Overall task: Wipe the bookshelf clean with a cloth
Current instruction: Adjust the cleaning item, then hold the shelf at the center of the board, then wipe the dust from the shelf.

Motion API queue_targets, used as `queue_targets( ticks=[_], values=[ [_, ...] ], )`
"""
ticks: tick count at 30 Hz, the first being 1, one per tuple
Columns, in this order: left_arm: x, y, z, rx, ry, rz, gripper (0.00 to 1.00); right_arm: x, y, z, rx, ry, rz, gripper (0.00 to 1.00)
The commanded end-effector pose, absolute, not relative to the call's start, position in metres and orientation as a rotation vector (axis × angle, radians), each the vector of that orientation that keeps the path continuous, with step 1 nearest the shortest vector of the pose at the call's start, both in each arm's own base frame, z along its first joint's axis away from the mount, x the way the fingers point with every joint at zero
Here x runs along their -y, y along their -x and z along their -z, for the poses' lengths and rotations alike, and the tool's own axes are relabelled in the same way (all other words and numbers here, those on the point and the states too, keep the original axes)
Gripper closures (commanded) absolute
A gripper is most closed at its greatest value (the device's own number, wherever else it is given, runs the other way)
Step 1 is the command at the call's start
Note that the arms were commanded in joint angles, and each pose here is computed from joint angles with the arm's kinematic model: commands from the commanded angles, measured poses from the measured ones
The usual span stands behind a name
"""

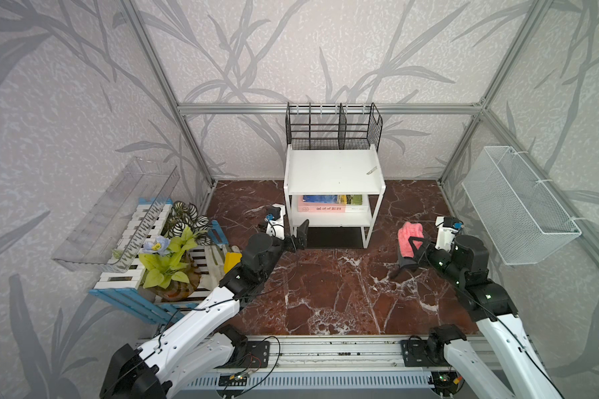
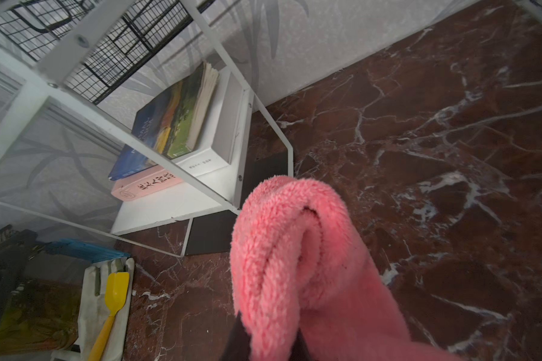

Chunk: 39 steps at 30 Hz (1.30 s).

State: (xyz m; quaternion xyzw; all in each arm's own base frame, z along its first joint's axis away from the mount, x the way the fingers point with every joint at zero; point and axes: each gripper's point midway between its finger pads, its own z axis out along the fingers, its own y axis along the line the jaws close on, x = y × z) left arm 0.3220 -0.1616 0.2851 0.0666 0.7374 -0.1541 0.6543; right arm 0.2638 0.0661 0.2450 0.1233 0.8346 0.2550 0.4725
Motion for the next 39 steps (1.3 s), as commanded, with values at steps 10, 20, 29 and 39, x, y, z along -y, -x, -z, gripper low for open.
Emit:
queue_targets(
  ticks=[10, 20, 29, 39],
  values=[
    [0.152, -0.369, -0.326, -1.524, -0.228, 0.344, 0.22, -0.113, -0.348, -0.338, -1.828, -0.237, -1.164, 1.0],
    [0.171, -0.38, -0.308, -1.579, -0.33, 0.364, 0.67, -0.136, -0.371, -0.344, -1.818, -0.259, -1.349, 1.0],
    [0.156, -0.378, -0.295, -1.615, -0.211, 0.354, 1.0, -0.146, -0.375, -0.207, -2.12, -0.417, -1.307, 1.0],
    [0.15, -0.38, -0.298, -1.605, -0.088, 0.39, 1.0, -0.145, -0.4, -0.279, -2.027, -0.27, -1.221, 1.0]
  ],
)
